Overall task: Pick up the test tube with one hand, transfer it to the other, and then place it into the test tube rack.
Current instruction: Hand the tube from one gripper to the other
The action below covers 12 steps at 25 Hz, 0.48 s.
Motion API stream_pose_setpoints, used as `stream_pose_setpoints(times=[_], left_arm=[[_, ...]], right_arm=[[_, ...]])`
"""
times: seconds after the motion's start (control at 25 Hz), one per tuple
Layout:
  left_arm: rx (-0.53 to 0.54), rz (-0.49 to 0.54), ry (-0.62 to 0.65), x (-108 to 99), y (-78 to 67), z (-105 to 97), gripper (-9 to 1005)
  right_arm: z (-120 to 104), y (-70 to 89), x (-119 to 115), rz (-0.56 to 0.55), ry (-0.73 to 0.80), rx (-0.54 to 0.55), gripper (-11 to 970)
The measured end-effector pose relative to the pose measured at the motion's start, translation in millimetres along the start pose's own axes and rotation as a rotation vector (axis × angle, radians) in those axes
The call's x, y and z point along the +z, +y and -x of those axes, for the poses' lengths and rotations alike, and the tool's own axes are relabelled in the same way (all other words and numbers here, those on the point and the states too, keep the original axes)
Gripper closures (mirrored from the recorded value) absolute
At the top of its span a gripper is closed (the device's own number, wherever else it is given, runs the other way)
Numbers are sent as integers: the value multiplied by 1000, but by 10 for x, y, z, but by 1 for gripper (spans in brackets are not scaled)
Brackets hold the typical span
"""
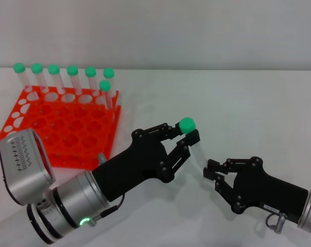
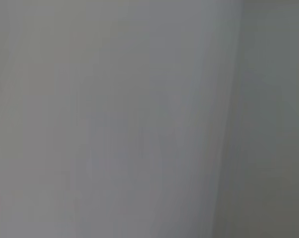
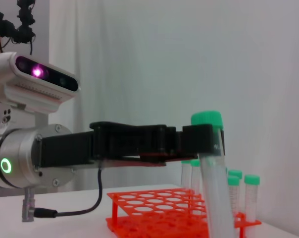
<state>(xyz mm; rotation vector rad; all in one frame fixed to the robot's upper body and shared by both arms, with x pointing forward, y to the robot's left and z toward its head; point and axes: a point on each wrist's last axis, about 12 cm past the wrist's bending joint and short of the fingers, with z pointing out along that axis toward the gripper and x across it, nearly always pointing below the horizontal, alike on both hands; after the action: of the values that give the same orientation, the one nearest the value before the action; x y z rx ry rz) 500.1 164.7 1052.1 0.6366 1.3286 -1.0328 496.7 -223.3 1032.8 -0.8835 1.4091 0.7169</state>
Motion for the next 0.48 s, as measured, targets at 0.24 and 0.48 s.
stream_pose_setpoints(times=[0.24, 0.48], left_arm=[[-5, -5, -9, 4, -13, 8, 752], [-10, 24, -29, -46, -1, 15, 756]], right_arm=[[32, -9, -29, -6, -29, 28, 803], [18, -45, -85, -42, -31, 48, 616]])
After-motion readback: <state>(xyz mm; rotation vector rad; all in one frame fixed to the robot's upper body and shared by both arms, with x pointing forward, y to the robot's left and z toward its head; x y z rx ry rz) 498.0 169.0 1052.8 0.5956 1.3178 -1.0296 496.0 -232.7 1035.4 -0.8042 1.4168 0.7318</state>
